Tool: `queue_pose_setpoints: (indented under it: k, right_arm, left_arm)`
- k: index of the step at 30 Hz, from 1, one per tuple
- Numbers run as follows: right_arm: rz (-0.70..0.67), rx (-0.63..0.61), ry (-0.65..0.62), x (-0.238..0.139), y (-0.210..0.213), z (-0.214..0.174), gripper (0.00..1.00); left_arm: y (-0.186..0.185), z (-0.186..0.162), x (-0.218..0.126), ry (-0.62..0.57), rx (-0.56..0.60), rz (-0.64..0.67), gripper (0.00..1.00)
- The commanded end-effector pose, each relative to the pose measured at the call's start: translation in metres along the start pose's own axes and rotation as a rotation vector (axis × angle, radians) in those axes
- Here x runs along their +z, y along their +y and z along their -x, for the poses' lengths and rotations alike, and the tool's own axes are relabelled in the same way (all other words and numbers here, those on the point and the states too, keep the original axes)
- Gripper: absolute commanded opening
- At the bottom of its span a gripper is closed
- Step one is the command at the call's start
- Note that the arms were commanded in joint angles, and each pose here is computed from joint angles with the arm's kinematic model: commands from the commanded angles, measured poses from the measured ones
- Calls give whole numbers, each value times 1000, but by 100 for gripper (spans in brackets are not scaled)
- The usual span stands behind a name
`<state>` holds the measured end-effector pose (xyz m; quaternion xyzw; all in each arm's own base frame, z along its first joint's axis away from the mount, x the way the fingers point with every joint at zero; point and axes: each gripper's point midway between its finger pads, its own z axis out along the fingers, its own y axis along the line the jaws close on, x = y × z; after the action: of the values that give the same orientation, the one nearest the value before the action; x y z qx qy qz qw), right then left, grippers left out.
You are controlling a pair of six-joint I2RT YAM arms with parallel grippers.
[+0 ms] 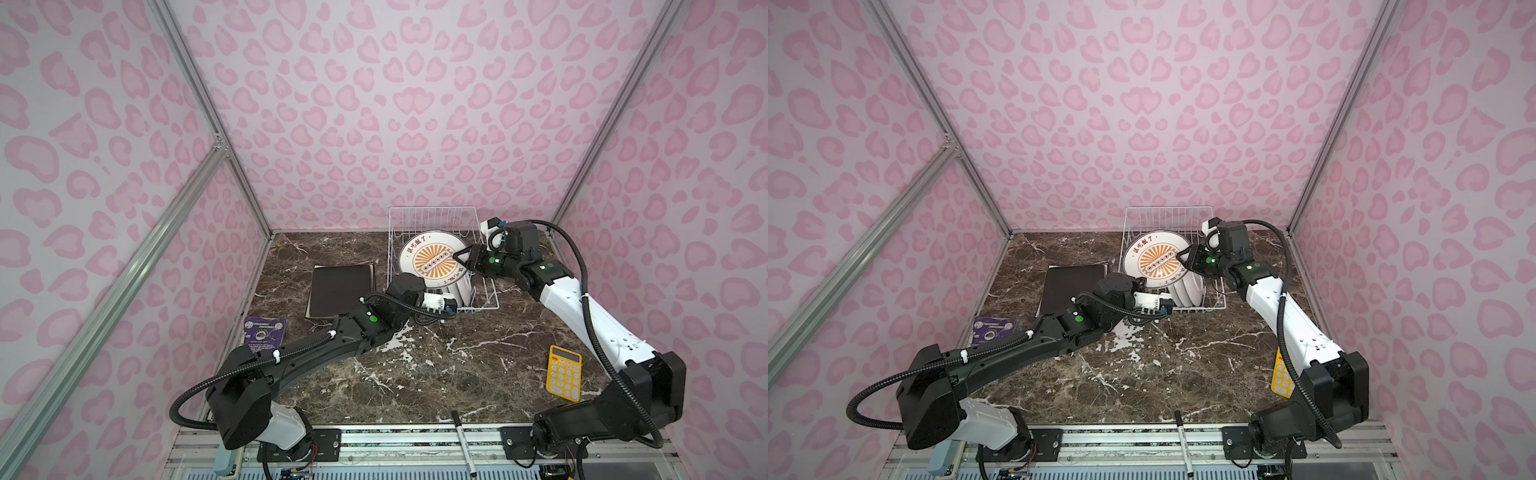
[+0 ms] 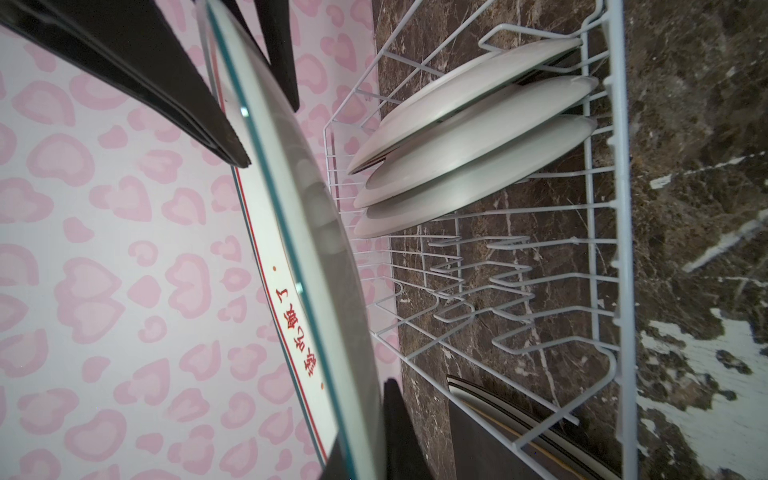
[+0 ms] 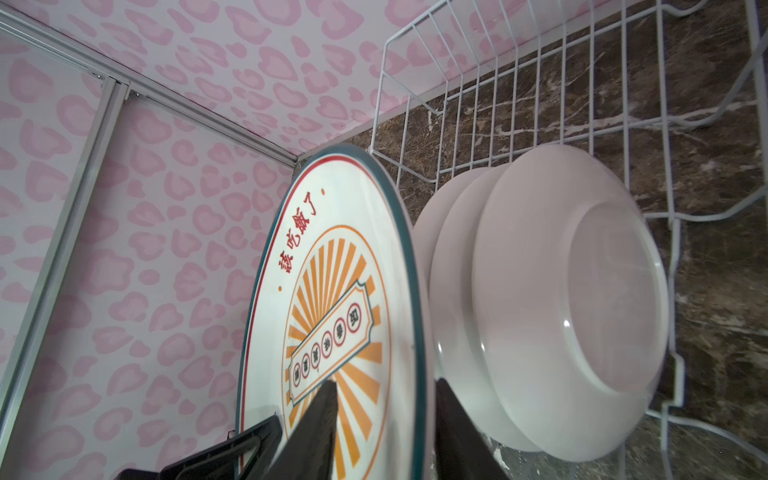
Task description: Unload the plates from the dish rack
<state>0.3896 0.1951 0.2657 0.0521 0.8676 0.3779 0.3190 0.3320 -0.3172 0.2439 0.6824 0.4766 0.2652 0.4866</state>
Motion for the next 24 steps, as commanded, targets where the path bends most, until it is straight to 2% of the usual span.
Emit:
queue_pose_setpoints:
  k: [1, 8, 12, 20, 24]
  right_arm:
    - [24, -14, 4, 0, 5, 0, 30]
    - [41, -16, -21, -4, 7, 0, 8]
    - [38, -11, -20, -4, 6, 0, 1]
    - [44, 3, -45, -6, 6, 4, 0]
    - [40, 15, -75, -9, 5, 9, 0]
  left_arm:
    - [22, 4, 0, -7, -28, 83, 3]
    - [22, 2, 2, 8, -33, 82, 3]
    - [21, 1, 2, 16, -40, 81, 5]
    - [24, -4, 1, 42, -97, 83, 22]
    - [27, -5, -1, 48, -144, 81, 26]
